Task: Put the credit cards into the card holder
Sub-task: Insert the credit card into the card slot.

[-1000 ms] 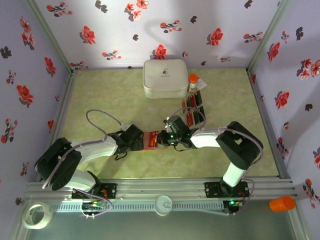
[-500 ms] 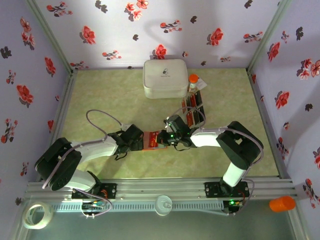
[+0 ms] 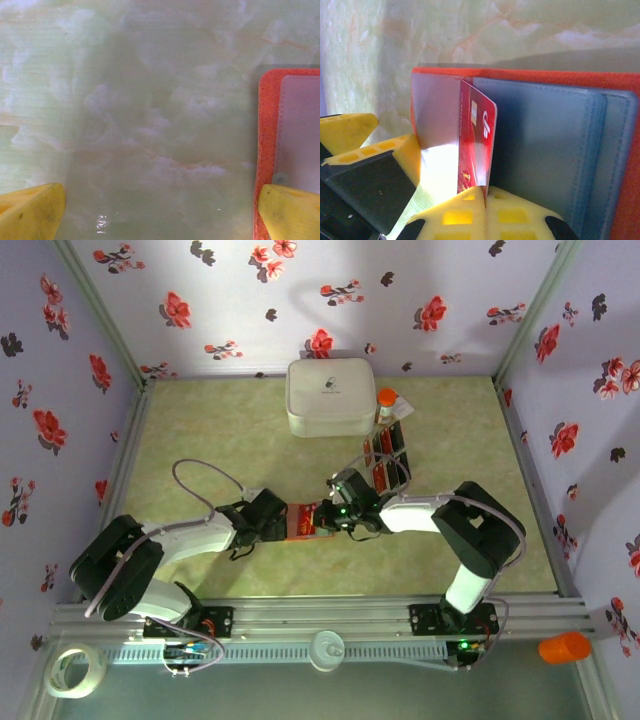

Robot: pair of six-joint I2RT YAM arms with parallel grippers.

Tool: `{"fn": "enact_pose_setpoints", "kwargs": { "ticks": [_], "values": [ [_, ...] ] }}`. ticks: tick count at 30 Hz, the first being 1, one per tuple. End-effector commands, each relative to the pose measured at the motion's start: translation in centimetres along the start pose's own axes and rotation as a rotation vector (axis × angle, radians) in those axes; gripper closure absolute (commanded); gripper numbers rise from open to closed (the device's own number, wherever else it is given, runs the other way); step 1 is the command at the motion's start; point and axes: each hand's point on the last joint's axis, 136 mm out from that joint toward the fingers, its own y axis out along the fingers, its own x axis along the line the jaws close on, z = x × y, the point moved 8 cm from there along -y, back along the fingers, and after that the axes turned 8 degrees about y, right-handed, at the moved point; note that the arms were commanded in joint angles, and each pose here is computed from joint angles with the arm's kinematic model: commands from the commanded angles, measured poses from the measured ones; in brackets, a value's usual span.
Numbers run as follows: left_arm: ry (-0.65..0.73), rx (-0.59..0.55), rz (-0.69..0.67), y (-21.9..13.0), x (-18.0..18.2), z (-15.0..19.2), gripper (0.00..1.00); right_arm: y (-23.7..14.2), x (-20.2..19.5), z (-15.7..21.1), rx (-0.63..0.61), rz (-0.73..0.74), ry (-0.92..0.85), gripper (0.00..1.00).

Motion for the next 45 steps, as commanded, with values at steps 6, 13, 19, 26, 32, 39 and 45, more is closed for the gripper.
{"fn": "enact_pose_setpoints", "kwargs": {
  "ticks": [6,13,19,26,32,39,45],
  "values": [
    [0.008,0.052,-0.02,1.28,0.26,1.1,0.0,1.04,-1.89,0.59,0.066,0.08,0.039,1.0],
    [0.006,0.052,-0.018,1.31,0.25,1.11,0.0,0.75,-1.85,0.67,0.069,0.086,0.036,1.0],
    [0.006,0.052,-0.019,1.33,0.26,1.14,0.0,0.22,-1.85,0.68,0.069,0.096,0.029,1.0],
    [0.007,0.051,-0.018,1.33,0.22,1.09,0.0,0.26,-2.16,0.81,0.078,0.108,0.036,1.0],
    [0.006,0.05,-0.018,1.33,0.2,1.05,0.0,0.19,-2.44,0.83,0.079,0.122,0.042,1.0],
    [0.006,0.05,-0.017,1.35,0.2,1.08,0.0,0.25,-2.72,0.81,0.084,0.137,0.05,1.0],
    [0.006,0.051,-0.014,1.42,0.12,1.05,0.0,0.5,-2.39,0.62,0.103,0.139,0.041,0.79]
  ]
}}
